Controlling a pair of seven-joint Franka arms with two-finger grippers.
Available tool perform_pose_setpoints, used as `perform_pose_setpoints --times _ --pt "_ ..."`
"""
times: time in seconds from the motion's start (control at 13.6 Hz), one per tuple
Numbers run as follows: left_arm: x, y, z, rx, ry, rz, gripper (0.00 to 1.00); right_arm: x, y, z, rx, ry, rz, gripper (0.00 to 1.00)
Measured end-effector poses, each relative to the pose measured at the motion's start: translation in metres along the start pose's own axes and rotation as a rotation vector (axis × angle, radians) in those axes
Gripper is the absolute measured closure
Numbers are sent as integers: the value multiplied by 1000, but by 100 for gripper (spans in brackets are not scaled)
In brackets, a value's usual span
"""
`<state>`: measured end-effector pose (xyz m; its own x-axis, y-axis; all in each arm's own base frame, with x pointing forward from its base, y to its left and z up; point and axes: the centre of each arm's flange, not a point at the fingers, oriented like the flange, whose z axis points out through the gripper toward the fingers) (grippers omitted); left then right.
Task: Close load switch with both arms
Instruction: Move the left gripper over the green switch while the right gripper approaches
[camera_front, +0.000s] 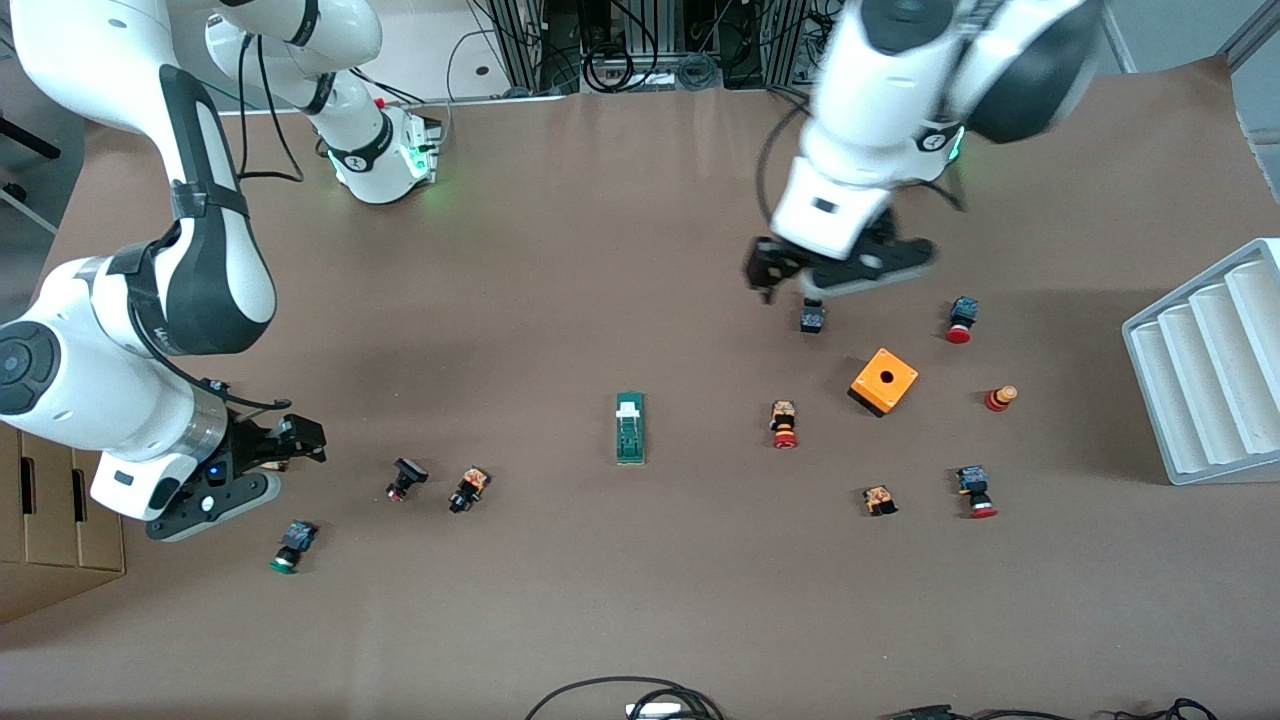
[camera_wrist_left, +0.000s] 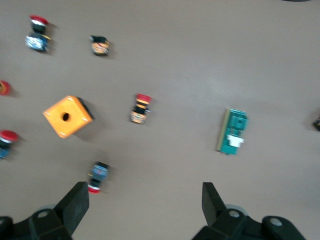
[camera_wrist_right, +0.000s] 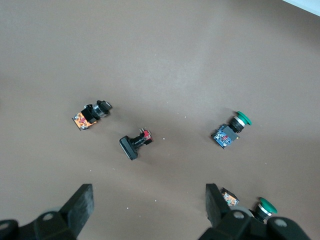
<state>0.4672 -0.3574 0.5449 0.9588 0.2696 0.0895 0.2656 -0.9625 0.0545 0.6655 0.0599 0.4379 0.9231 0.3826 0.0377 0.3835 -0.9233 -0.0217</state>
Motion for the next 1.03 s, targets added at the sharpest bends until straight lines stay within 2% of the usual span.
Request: perform_pose_setpoints --times 0.29,0.51,0.74,0.88,1.03 --pt "-60 61 37 37 74 46 0 17 -25 17 -10 29 -70 0" --pt "-93 96 65 14 140 6 0 19 -30 19 -15 31 -228 0" --pt "-130 123 108 68 268 53 0 19 -27 24 -17 28 -274 0" --pt "-152 144 139 33 348 95 0 21 -28 27 -18 30 -265 0" --pt "-160 153 174 32 458 142 0 22 -27 26 -21 36 -267 0"
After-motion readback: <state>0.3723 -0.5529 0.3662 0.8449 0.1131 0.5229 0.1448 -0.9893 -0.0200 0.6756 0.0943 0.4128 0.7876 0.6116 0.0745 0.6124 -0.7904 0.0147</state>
